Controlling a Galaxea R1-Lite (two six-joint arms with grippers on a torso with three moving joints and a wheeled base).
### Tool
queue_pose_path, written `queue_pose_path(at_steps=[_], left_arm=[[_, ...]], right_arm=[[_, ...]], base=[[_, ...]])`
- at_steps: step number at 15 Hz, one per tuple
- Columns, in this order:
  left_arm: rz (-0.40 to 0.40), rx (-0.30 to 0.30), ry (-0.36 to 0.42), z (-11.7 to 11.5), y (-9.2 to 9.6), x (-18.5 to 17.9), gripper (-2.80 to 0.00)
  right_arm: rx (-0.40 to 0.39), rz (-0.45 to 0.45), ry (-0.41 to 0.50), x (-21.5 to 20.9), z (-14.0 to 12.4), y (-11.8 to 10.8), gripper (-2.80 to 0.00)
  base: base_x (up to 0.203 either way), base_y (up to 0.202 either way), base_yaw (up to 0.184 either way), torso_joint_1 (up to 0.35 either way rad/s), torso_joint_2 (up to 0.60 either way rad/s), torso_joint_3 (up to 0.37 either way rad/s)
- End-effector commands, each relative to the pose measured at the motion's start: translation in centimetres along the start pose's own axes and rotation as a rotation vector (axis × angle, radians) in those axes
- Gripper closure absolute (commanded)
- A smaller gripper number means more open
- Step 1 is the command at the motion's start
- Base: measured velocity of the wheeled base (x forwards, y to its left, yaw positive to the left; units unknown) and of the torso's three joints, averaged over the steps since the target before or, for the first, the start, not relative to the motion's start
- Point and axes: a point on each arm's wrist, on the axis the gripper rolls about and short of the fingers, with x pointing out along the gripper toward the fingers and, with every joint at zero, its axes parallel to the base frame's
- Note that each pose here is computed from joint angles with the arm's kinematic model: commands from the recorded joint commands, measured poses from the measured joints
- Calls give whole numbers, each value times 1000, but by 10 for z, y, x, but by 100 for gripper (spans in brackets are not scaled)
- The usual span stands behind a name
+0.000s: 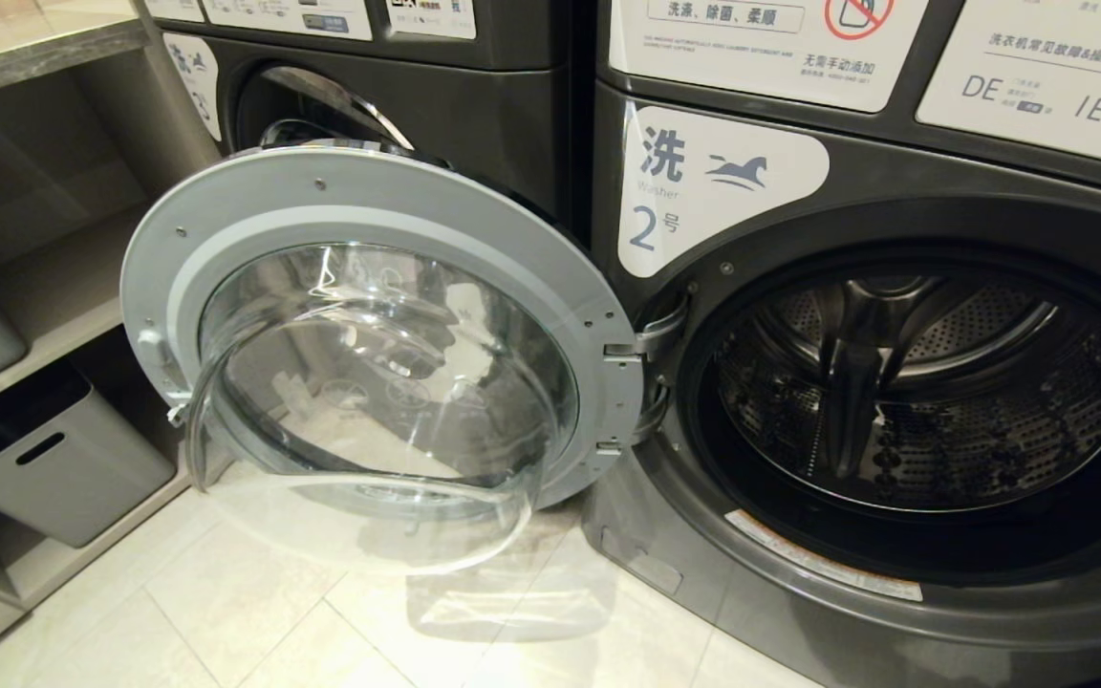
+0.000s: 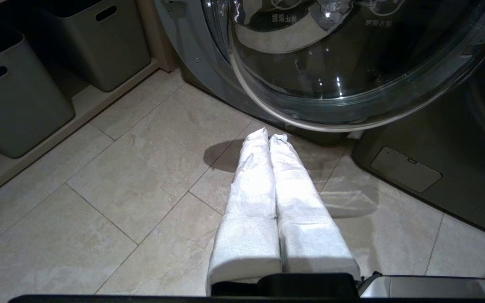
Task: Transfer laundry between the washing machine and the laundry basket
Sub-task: Pick a cloth and place it into the basket
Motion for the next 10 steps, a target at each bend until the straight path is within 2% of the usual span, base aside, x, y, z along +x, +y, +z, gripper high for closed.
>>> queue_pose_path(at_steps=[1, 6, 10], left_arm=[[0, 0, 0, 0, 0, 0, 0], [0, 0, 0, 0, 0, 0, 0], [0, 0, 0, 0, 0, 0, 0]], right_arm=[[38, -58, 27, -1, -9, -7, 0], [181, -236, 110, 6, -11, -29, 0], [290, -324, 189, 44, 12, -51, 0]], base=[[0, 0, 0, 0, 0, 0], [0, 0, 0, 0, 0, 0], [0, 0, 0, 0, 0, 0]])
